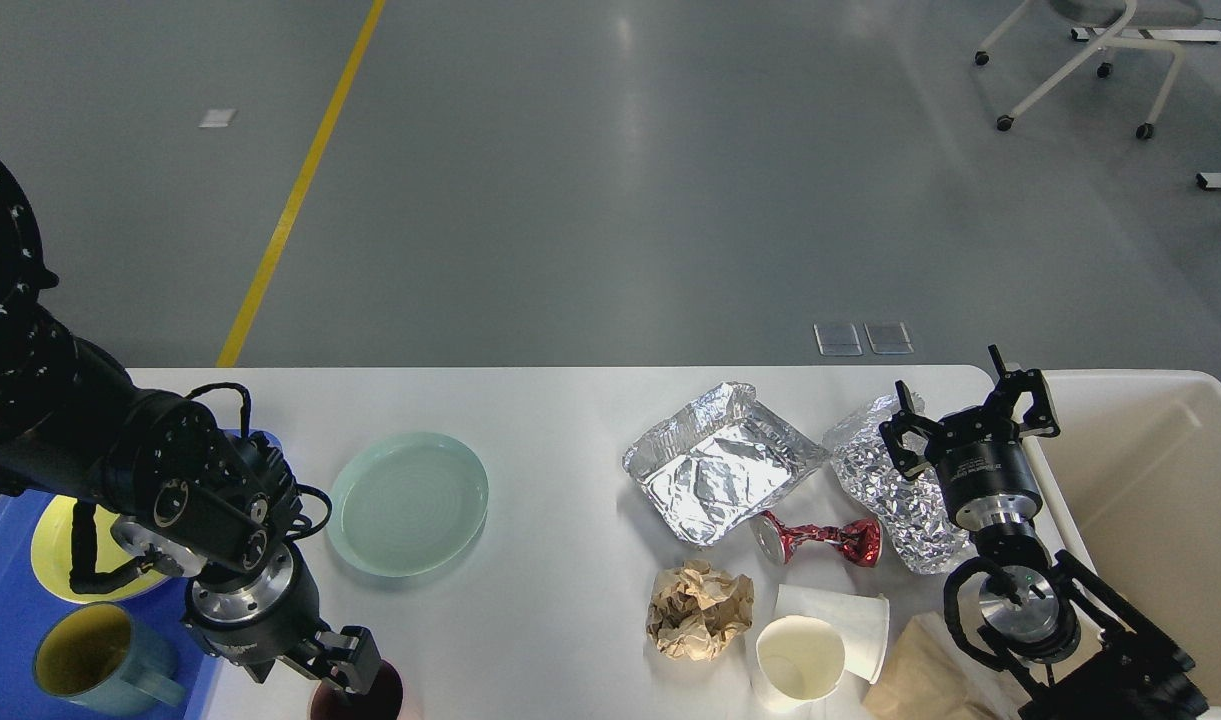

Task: Tidy desktop
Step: 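Move the left gripper to the pink mug and grasp it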

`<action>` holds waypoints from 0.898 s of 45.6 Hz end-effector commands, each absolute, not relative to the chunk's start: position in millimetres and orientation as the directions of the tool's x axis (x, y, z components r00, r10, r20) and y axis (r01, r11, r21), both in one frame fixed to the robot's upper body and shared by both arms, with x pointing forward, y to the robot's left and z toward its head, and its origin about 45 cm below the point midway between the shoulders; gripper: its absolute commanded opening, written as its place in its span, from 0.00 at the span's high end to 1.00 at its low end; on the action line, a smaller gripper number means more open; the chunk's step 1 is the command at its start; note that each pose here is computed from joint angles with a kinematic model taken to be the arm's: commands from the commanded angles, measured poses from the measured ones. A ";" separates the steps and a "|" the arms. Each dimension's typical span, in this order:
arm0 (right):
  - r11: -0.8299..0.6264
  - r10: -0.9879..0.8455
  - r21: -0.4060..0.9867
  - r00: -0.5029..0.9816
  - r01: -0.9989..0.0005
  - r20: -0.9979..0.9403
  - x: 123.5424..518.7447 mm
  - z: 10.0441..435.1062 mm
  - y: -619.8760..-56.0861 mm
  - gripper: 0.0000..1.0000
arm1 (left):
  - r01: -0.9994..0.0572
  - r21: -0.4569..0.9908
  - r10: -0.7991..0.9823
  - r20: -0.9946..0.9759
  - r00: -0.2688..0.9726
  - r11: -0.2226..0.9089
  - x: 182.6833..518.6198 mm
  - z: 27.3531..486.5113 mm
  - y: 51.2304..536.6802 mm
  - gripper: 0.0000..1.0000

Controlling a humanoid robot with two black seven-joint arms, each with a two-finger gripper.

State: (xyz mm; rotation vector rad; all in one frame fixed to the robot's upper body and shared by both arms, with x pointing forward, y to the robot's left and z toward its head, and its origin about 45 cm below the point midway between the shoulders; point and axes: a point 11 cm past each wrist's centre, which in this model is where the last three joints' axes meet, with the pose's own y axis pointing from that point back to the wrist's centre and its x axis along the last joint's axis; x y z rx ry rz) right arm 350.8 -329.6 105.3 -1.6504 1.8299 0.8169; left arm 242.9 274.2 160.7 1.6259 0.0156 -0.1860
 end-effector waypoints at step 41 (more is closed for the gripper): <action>0.065 -0.668 0.082 -0.105 -0.994 -0.737 351.0 105.4 -329.3 0.00 | 0.072 0.995 -0.095 -0.079 0.992 -0.073 238.8 117.0 280.6 1.00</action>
